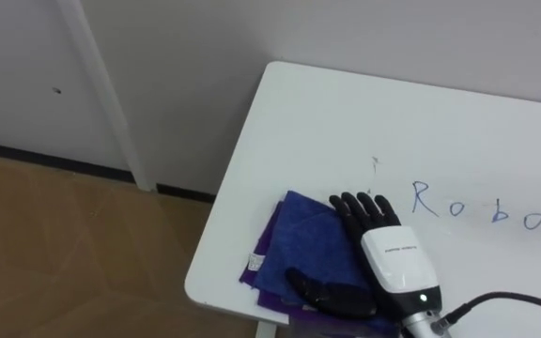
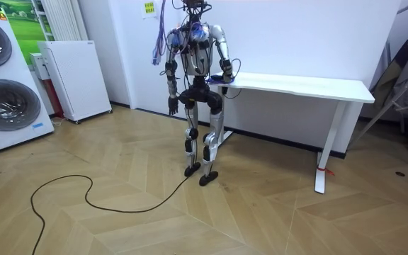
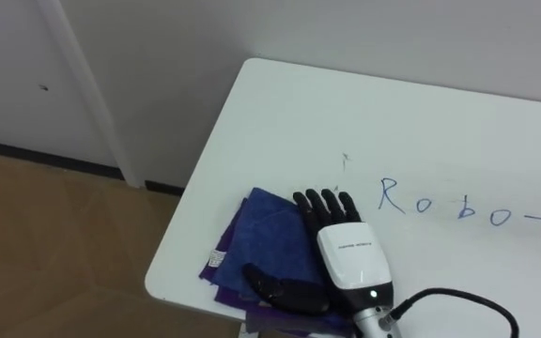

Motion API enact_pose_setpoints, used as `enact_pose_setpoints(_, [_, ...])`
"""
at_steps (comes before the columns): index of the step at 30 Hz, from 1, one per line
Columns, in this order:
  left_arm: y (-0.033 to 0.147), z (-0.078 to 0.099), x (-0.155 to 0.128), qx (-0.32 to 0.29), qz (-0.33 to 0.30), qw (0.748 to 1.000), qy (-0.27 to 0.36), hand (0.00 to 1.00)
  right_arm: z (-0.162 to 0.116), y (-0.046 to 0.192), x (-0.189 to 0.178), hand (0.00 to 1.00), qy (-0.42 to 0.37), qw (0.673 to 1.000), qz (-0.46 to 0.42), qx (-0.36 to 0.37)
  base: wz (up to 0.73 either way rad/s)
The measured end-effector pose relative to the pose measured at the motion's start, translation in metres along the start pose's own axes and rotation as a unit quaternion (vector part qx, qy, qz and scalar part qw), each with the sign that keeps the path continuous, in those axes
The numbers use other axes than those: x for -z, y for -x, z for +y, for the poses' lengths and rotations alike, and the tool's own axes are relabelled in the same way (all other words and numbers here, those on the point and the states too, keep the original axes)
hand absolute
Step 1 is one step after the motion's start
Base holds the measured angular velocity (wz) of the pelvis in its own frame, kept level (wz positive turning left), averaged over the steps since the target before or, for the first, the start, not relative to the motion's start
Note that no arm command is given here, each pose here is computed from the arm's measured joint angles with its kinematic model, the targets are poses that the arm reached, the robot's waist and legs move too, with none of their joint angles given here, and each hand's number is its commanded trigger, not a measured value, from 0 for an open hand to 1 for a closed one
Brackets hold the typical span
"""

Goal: Wipe table

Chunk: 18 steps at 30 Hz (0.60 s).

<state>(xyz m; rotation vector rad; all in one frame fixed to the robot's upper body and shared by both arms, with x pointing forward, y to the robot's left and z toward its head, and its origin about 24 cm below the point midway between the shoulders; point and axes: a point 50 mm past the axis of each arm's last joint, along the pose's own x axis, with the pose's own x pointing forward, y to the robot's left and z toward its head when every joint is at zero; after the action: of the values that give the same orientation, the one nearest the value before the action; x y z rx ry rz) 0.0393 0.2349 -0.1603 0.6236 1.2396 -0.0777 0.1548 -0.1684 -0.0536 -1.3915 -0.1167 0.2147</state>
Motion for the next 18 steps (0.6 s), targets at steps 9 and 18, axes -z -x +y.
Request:
enact_pose_setpoints(9, [-0.0001,0.0002,-0.0008,0.0,-0.002,1.0,0.0,0.0,0.0005,0.0006,-0.0017,0.0,-0.007,1.0,-0.006,-0.001,0.0])
enact_pose_setpoints(18, [-0.0005,0.0019,-0.0021,0.001,-0.008,1.0,-0.001,0.0,0.0051,0.0032,-0.0076,0.0,-0.009,0.999,-0.026,-0.032,0.0])
